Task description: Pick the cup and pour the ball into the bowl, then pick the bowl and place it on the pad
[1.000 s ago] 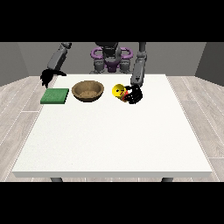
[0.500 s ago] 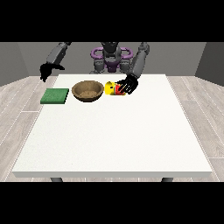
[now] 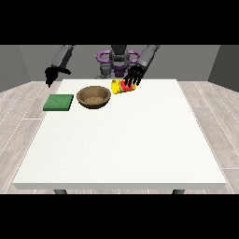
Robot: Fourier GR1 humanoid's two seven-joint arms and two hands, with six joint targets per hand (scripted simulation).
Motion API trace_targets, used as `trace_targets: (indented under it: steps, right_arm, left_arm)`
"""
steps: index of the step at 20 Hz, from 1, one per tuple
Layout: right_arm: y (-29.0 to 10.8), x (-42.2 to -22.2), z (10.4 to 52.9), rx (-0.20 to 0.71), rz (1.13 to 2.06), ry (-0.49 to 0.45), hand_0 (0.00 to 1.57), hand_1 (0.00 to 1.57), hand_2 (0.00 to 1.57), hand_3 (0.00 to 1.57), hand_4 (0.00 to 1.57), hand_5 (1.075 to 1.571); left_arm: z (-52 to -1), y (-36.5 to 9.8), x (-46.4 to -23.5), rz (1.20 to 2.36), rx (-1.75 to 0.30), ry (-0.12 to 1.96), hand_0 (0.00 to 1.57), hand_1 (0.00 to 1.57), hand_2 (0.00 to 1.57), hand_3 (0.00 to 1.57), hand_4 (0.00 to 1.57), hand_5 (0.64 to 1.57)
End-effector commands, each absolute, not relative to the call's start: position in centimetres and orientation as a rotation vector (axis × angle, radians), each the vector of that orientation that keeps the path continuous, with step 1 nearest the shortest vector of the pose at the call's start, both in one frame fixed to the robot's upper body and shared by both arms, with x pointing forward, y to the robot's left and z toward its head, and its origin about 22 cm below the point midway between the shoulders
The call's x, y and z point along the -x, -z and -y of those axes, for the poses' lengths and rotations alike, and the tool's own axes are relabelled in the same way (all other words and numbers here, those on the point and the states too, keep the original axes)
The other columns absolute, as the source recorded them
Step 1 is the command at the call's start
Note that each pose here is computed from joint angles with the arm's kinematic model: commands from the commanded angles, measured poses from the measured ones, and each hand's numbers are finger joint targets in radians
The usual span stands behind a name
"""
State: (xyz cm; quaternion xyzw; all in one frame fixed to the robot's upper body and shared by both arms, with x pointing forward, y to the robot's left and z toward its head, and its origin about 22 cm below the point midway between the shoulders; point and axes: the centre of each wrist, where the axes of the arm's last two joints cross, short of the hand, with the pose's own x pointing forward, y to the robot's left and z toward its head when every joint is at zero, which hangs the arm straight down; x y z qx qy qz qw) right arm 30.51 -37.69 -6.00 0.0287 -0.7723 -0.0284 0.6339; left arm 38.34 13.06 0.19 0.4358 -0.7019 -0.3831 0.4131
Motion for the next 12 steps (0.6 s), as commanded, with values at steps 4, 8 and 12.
trace_targets:
  steps: [4,8,12]
  right_arm:
    - [8.8,-27.4,39.0,0.009,1.698,0.131,0.0,0.0,0.29,0.22,0.4,1.538]
    - [9.5,-26.1,39.9,-0.001,1.68,0.121,0.0,0.0,0.22,0.3,0.42,1.541]
    - [9.8,-24.3,42.0,0.072,1.723,0.198,0.0,0.0,0.29,0.37,0.41,1.537]
  left_arm:
    - [-6.2,-4.6,-39.0,1.706,-1.169,1.292,1.17,1.17,1.57,1.49,0.91,1.535]
    - [-4.3,-2.7,-36.2,1.643,-1.144,1.403,0.18,0.18,1.57,1.43,0.87,1.527]
    - [-3.4,-7.3,-37.5,1.743,-1.258,1.503,0.0,0.0,1.57,1.52,0.8,1.534]
